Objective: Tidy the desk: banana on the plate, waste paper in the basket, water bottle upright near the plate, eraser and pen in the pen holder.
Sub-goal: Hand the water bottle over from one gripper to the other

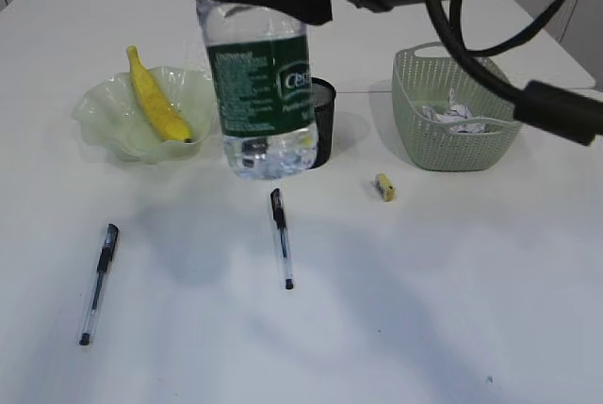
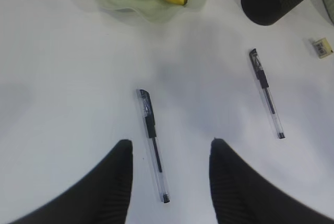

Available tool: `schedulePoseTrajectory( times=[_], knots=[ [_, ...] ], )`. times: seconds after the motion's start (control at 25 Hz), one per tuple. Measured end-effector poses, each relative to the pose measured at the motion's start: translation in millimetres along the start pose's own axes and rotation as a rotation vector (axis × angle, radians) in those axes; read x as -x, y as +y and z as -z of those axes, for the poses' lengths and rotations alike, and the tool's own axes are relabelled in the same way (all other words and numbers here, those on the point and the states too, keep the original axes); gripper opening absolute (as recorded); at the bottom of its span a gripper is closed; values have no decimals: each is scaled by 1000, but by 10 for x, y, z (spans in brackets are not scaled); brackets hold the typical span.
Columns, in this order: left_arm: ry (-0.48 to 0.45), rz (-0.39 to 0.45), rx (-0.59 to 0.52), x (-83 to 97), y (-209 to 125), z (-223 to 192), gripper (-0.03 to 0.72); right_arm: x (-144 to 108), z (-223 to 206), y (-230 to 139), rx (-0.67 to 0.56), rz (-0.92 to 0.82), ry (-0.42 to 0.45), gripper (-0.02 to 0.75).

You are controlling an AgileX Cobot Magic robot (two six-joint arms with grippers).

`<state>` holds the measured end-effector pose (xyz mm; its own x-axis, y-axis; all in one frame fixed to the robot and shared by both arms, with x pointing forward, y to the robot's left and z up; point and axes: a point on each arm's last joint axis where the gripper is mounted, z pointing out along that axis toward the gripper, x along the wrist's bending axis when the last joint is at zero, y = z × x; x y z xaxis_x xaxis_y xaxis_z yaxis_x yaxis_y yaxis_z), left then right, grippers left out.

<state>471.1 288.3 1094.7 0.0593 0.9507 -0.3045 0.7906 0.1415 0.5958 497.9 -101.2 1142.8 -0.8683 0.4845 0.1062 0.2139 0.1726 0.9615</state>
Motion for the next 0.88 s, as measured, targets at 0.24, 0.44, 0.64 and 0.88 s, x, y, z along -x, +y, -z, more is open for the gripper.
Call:
schedulePoseTrajectory(
  times=[0.24,0.44,0.64,0.88],
  knots=[
    [34,-23,141,-29,128,9,326,-4,-8,61,74,-11,14,365],
    [89,-75,340,-68,306,56,310,0,-14,61,78,-14,15,365],
    [138,-96,485,-110,404,87,307,17,-44,35,71,-18,15,365],
    [143,-140,591,-3,168,-198,299,25,-55,26,68,0,13,365]
  ],
)
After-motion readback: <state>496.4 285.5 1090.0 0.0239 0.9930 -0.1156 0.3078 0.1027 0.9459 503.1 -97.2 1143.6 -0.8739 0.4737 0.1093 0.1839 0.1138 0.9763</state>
